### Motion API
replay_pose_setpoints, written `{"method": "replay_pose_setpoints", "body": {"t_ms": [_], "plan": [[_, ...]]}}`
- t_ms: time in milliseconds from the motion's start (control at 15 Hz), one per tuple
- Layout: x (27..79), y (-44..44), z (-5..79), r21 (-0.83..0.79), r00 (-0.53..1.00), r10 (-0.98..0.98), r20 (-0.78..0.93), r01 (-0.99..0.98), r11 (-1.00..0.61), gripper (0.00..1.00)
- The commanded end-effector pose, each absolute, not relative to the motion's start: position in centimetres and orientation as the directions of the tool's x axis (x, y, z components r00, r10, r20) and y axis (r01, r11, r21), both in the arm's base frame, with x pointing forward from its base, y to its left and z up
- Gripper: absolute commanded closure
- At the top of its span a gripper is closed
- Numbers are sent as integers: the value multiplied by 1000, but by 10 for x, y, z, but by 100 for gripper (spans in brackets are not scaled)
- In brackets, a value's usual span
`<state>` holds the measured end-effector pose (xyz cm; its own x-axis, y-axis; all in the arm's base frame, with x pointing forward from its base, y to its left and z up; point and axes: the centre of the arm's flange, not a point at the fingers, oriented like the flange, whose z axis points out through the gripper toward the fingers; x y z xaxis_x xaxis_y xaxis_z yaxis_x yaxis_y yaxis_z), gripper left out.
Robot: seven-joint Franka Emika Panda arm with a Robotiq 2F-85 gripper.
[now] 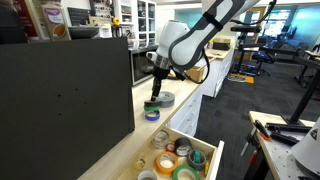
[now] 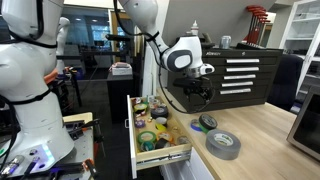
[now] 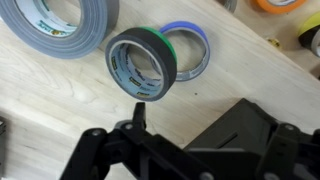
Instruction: Get the black masking tape and put it on the table
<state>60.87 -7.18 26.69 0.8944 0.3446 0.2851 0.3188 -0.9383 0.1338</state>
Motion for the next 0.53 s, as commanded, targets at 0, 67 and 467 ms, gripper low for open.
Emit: {"method": "replay_pose_setpoints", "body": {"t_ms": [0,67,467], "plan": [[556,-62,294,94,920,319,229,305,-948,0],[547,-60,297,88,922,326,206,315,-945,0],[506,-54,316,54,949,314,43,311,-949,0]]}}
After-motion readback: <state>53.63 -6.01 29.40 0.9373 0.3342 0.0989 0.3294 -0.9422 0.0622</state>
